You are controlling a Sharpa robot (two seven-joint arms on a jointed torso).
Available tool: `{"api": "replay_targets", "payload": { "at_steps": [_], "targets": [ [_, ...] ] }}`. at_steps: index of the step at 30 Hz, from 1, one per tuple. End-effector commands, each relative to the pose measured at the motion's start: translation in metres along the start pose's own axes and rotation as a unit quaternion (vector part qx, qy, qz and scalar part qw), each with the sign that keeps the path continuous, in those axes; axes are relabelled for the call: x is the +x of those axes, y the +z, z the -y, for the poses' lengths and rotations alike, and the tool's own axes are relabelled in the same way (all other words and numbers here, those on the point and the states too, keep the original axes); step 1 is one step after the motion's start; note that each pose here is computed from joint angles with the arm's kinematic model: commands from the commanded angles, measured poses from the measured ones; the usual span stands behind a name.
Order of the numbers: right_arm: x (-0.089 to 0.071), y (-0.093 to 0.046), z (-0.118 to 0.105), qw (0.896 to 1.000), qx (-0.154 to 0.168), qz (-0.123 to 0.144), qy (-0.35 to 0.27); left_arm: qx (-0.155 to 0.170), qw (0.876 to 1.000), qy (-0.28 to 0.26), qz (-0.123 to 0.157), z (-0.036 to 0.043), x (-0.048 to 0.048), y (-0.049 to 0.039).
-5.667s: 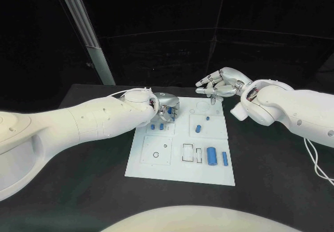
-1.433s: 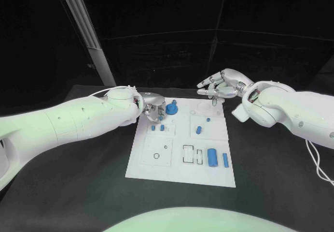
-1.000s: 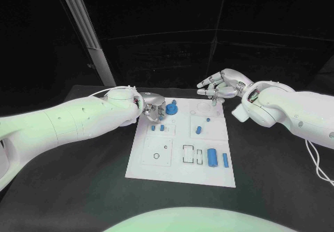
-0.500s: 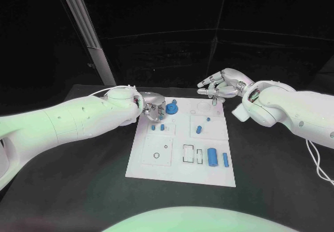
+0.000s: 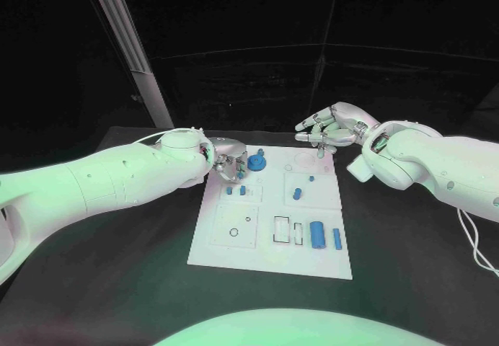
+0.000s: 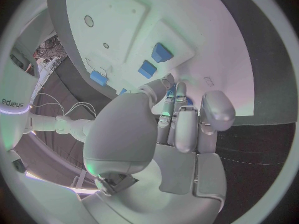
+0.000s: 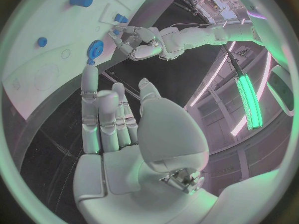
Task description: Assemble the parts on the task board
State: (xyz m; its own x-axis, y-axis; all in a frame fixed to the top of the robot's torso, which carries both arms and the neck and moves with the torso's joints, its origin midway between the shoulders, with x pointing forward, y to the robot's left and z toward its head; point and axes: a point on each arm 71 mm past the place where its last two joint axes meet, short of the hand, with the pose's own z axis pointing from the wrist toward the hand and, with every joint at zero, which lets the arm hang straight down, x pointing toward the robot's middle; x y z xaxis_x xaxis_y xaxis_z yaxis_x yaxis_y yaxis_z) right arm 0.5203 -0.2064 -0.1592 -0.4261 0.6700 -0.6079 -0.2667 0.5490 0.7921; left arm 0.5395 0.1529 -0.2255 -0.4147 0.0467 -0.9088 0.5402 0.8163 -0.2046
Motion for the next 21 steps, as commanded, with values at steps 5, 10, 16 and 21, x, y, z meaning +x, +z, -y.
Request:
{"api": "replay_targets", "payload": {
  "at_steps": [5,10,16,21],
  "targets": [
    [-0.0004,0.0003,-0.0018,1.000,-0.005,-0.001,0.000,-0.001,1.000,0.003,-0.004,0.0005,-0.0003,0.0005],
    [-0.0004,0.0004,-0.0018,1.000,-0.005,-0.001,0.000,-0.002,1.000,0.003,-0.005,0.0006,-0.0002,0.0007],
    [-0.0006,0.0003,-0.0016,1.000,-0.005,0.000,0.000,-0.003,1.000,0.002,-0.008,0.0003,0.0003,0.0005],
    [-0.0008,0.0002,-0.0014,1.000,-0.004,0.000,0.000,-0.004,1.000,0.002,-0.009,-0.0005,0.0005,-0.0002]
  ]
}}
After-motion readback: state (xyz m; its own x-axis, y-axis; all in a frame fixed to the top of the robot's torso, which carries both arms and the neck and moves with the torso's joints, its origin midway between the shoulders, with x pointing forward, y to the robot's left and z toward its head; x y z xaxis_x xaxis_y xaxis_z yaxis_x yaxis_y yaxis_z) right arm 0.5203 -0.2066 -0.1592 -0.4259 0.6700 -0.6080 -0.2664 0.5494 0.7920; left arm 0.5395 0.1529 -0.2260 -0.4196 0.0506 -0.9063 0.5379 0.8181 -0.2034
